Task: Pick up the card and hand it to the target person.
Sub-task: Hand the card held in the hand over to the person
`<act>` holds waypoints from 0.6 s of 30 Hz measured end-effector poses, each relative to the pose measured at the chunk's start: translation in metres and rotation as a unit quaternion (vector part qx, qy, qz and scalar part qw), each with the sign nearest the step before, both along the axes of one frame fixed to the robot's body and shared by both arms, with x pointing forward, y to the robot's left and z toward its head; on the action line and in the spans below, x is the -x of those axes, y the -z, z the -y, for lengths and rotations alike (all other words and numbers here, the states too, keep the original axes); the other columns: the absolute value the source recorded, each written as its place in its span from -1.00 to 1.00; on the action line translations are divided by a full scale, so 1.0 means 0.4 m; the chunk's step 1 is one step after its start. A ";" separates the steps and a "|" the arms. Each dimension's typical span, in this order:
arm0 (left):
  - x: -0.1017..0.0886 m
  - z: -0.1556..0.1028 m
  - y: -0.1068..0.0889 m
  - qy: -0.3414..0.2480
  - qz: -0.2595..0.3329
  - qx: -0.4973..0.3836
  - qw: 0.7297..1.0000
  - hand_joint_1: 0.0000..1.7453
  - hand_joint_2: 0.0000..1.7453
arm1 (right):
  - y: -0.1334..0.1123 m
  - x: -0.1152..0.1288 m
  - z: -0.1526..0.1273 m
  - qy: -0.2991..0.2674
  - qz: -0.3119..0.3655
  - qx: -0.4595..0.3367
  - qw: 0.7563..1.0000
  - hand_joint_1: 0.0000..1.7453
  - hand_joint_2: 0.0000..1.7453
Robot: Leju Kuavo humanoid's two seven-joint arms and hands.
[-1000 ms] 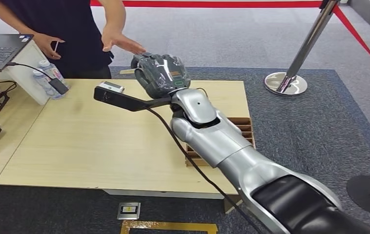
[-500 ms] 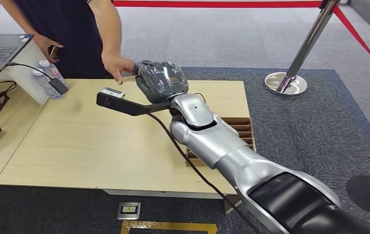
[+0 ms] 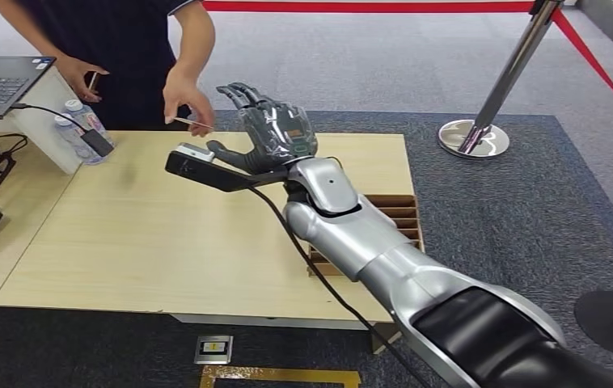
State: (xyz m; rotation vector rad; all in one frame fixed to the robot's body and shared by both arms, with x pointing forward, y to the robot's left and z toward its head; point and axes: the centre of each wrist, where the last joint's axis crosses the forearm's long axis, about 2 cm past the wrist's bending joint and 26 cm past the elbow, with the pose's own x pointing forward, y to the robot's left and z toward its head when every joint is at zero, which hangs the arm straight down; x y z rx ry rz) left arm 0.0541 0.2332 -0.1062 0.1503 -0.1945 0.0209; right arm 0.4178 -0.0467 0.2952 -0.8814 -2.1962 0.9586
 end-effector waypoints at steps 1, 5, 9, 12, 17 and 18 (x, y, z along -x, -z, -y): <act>0.000 0.000 0.000 -0.002 0.000 -0.001 1.000 -1.00 -1.00 | 0.003 0.002 0.005 -0.001 0.002 -0.006 1.000 -1.00 -1.00; 0.003 -0.001 0.000 -0.010 -0.001 -0.002 1.000 -1.00 -1.00 | 0.034 0.019 0.040 0.002 0.013 -0.037 0.999 -1.00 -1.00; 0.008 -0.001 0.001 -0.018 -0.003 -0.001 1.000 -1.00 -1.00 | 0.089 0.064 0.096 0.017 0.030 -0.084 0.996 -1.00 -1.00; 0.012 -0.001 0.002 -0.023 -0.005 -0.001 1.000 -1.00 -1.00 | 0.135 0.123 0.151 0.036 0.047 -0.129 0.990 -1.00 -1.00; 0.021 -0.002 0.003 -0.028 -0.005 -0.001 1.000 -1.00 -1.00 | 0.204 0.264 0.269 0.072 0.066 -0.217 0.971 -1.00 -1.00; 0.022 -0.002 0.003 -0.029 -0.005 -0.001 1.000 -1.00 -1.00 | 0.211 0.292 0.292 0.080 0.071 -0.230 0.967 -1.00 -1.00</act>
